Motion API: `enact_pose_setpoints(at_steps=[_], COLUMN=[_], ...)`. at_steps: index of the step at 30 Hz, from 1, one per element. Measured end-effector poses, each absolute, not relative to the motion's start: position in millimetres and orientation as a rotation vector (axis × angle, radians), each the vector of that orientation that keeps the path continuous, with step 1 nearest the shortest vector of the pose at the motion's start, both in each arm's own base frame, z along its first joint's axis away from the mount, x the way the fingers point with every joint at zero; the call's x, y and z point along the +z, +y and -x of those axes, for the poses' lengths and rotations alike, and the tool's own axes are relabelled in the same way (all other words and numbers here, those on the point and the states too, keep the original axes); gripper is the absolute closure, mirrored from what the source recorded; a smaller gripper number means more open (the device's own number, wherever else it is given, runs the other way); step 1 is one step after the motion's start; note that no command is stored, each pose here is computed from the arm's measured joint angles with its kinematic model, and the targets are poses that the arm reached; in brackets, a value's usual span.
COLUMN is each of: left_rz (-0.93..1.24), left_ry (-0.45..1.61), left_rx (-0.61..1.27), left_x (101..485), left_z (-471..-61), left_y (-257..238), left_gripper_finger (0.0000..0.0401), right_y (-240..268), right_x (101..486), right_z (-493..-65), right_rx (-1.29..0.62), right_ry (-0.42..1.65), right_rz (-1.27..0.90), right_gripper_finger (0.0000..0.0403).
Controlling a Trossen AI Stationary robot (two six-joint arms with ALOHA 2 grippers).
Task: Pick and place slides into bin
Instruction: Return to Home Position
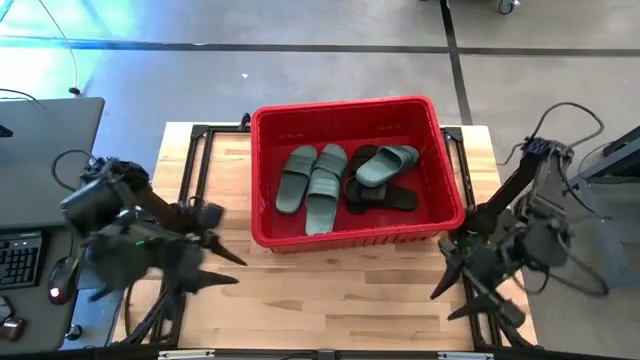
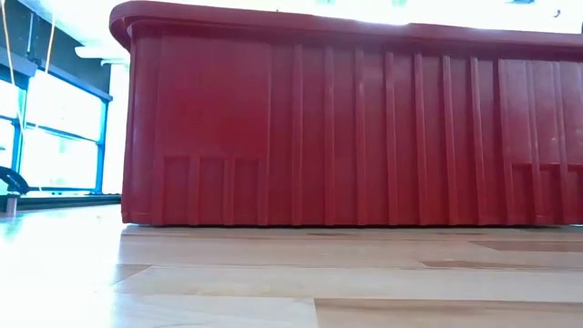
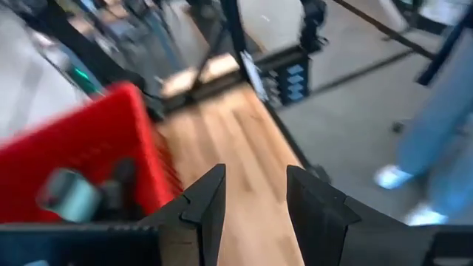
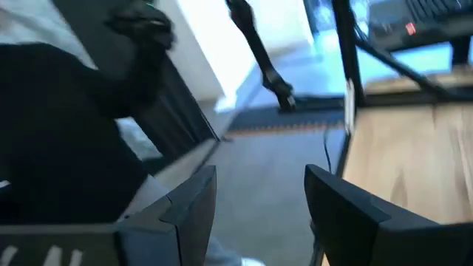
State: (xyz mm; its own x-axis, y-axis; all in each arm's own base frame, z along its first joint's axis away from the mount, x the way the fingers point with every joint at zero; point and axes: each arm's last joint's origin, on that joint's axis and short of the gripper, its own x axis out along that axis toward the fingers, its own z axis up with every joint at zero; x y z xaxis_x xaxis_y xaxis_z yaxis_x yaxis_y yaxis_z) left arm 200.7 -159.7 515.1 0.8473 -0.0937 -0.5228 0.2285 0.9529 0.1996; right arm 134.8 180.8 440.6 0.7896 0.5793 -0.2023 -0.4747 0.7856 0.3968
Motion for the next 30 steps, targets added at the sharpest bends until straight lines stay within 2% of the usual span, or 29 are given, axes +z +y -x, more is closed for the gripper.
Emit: enact_pose_setpoints(at_steps=[5,9,15,19,30], left_rz=[-0.339,-0.286,-0.258,-0.226,-0.226], left_ry=[0.460,0.404,0.301,0.239,0.176], left_rx=[-0.104,-0.030,0.000,0.017,-0.155], left_x=[508.8,493.9,455.2,433.6,386.3], left_z=[-166.0,-137.4,-114.0,-99.4,-94.4], left_y=[-183.3,-194.6,-217.3,-214.3,-207.3], left_gripper_finger=[0.0274,0.0274,0.0274,0.0274,0.0274], right_y=[160.1,142.3,118.5,104.1,82.4], right_x=[411.1,381.5,325.1,297.3,253.8], right_z=[-115.0,-99.7,-85.1,-75.4,-63.3], right_rx=[0.782,0.897,0.865,0.860,0.787], right_ry=[0.103,-0.108,-0.210,-0.296,-0.343], right_rz=[-0.344,-0.361,-0.416,-0.422,-0.472], right_gripper_finger=[0.0208,0.0208,0.0208,0.0208,0.0208])
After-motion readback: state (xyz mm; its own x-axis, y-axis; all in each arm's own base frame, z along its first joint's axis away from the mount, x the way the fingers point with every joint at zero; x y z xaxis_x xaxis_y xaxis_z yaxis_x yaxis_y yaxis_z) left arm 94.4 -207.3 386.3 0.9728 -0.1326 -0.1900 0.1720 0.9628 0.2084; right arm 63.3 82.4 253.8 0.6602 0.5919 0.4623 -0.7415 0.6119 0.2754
